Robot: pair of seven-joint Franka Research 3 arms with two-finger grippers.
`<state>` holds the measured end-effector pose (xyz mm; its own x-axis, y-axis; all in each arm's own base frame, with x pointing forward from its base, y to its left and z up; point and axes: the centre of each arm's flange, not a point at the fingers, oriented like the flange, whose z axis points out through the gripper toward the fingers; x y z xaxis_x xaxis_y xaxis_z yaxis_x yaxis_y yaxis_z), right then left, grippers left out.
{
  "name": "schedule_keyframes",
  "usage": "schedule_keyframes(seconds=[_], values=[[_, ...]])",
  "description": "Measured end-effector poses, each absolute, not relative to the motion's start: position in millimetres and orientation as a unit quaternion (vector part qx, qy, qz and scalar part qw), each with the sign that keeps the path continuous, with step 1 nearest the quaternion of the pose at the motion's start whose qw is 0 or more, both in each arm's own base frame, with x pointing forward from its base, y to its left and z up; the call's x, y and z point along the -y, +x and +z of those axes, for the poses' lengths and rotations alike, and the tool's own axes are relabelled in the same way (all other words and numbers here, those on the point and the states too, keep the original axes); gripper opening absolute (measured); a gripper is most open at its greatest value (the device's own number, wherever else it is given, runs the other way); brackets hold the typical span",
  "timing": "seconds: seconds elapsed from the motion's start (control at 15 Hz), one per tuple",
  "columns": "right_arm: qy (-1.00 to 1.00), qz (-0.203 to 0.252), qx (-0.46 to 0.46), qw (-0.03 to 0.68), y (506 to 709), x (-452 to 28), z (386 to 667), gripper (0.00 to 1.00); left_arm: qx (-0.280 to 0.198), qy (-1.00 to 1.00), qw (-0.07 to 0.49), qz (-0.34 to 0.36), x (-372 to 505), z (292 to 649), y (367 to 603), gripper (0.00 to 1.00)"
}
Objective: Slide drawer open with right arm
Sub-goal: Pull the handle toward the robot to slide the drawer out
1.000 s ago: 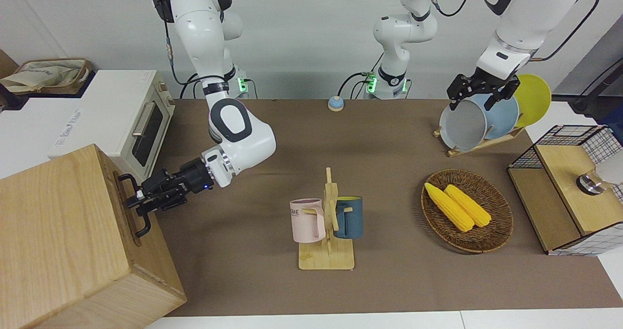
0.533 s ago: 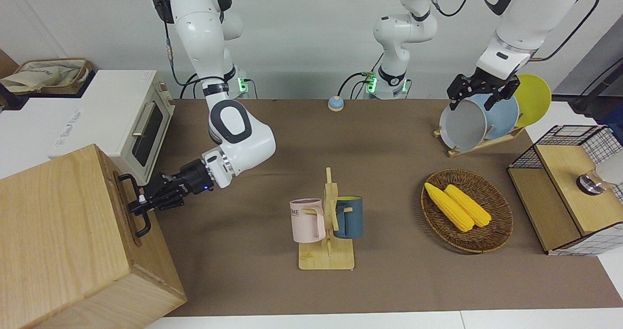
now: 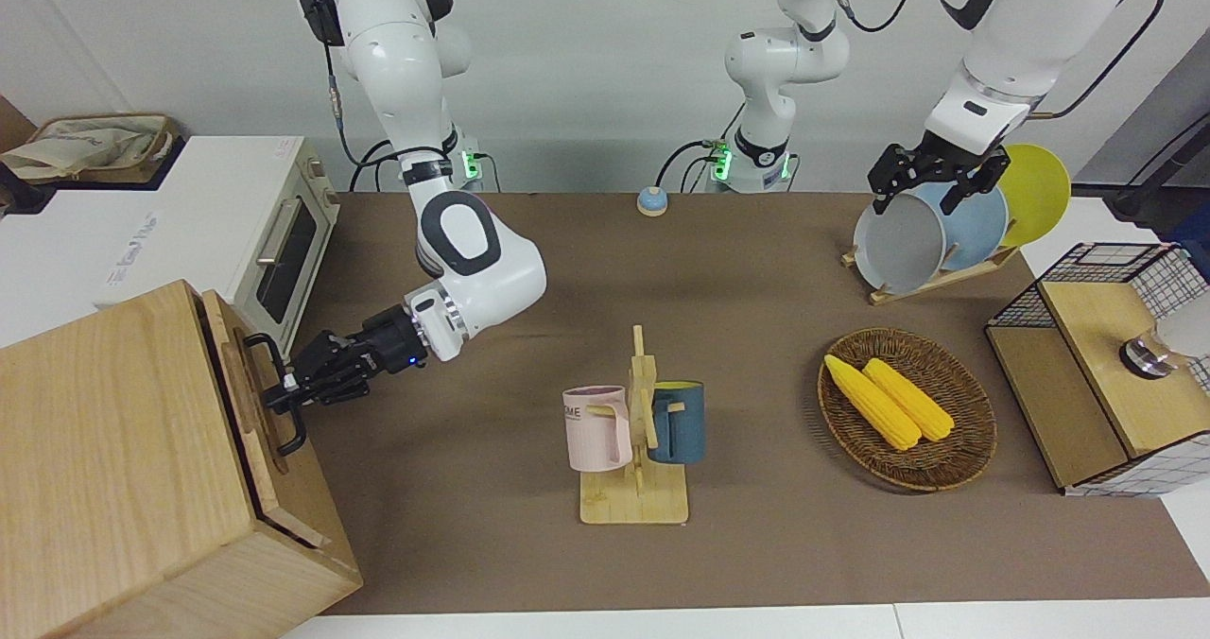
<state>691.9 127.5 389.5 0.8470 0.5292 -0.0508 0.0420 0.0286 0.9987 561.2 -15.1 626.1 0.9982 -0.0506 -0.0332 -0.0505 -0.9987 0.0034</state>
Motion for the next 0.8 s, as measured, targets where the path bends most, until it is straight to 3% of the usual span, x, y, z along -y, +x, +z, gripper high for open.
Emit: schedule_keyframes(seconds=[0.4,0.8], values=[[0.681,0.162,-0.2,0.685,646.6,-223.4,390.6,0.18,0.025,1.0,0.001,-0.017,15.1,626.1,561.2,1.0],[0.687,0.162,-0.202,0.679,615.3,-278.0,391.7,0.18,0.025,1.0,0.001,-0.017,15.1,626.1,561.2,1.0]])
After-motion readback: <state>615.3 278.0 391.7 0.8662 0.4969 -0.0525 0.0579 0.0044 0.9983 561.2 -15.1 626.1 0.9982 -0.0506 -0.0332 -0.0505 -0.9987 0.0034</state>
